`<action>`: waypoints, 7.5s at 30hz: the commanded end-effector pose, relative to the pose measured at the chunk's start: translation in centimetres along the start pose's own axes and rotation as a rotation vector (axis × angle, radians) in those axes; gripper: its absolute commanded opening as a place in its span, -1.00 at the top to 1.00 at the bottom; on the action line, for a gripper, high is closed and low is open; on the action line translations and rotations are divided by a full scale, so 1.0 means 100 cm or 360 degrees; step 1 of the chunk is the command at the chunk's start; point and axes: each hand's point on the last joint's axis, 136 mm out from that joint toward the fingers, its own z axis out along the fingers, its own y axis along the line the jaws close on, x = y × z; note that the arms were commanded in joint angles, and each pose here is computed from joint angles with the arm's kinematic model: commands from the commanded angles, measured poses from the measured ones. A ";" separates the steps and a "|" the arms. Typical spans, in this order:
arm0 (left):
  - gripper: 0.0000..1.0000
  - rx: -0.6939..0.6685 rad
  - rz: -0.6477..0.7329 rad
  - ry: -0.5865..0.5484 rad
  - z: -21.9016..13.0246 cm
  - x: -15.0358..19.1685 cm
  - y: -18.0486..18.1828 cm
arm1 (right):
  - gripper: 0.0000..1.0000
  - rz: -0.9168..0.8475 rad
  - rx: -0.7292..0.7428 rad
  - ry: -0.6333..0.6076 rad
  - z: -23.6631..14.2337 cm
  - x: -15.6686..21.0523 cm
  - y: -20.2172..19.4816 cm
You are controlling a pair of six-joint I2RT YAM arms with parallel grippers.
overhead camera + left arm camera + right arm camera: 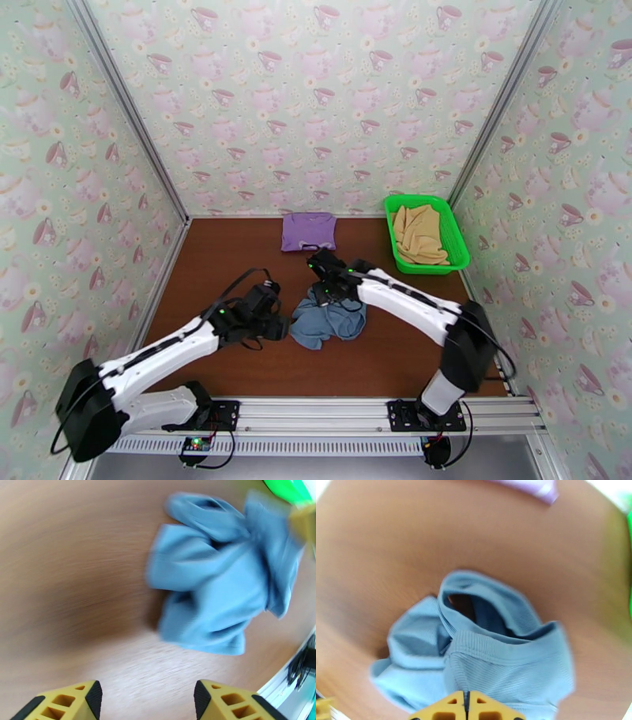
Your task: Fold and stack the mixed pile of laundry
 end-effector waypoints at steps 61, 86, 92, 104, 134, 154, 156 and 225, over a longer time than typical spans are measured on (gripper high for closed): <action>-1.00 -0.0175 -0.0511 0.0130 -0.042 0.044 0.058 | 0.24 0.0805 0.0008 0.0008 -0.015 0.144 -0.132; -0.70 -0.0493 -0.0824 -0.0054 0.026 -0.060 0.177 | -0.50 0.0335 0.0074 0.0004 0.130 -0.036 -0.160; -0.44 -0.0463 -0.0837 -0.0025 0.057 -0.078 0.191 | -0.46 0.0367 0.0079 0.0110 0.175 -0.039 -0.169; 1.00 -0.0506 -0.0767 -0.0078 0.057 -0.126 0.208 | 1.00 0.0592 0.0202 0.0048 0.164 -0.061 -0.207; -0.42 -0.0366 -0.0818 -0.0300 -0.035 -0.154 0.182 | -0.34 0.0445 0.0013 -0.0238 0.072 -0.056 -0.166; 1.00 -0.0115 -0.0899 -0.0003 0.054 -0.051 0.137 | 0.18 0.0364 -0.0206 0.0153 0.106 0.079 -0.041; 1.00 -0.0119 -0.0851 -0.0037 0.041 -0.065 0.132 | 0.39 0.0364 -0.0196 0.0153 0.106 0.077 -0.042; 1.00 -0.0160 -0.0677 -0.0067 0.049 -0.164 0.136 | 0.78 0.0294 -0.0043 0.0126 0.082 0.073 -0.061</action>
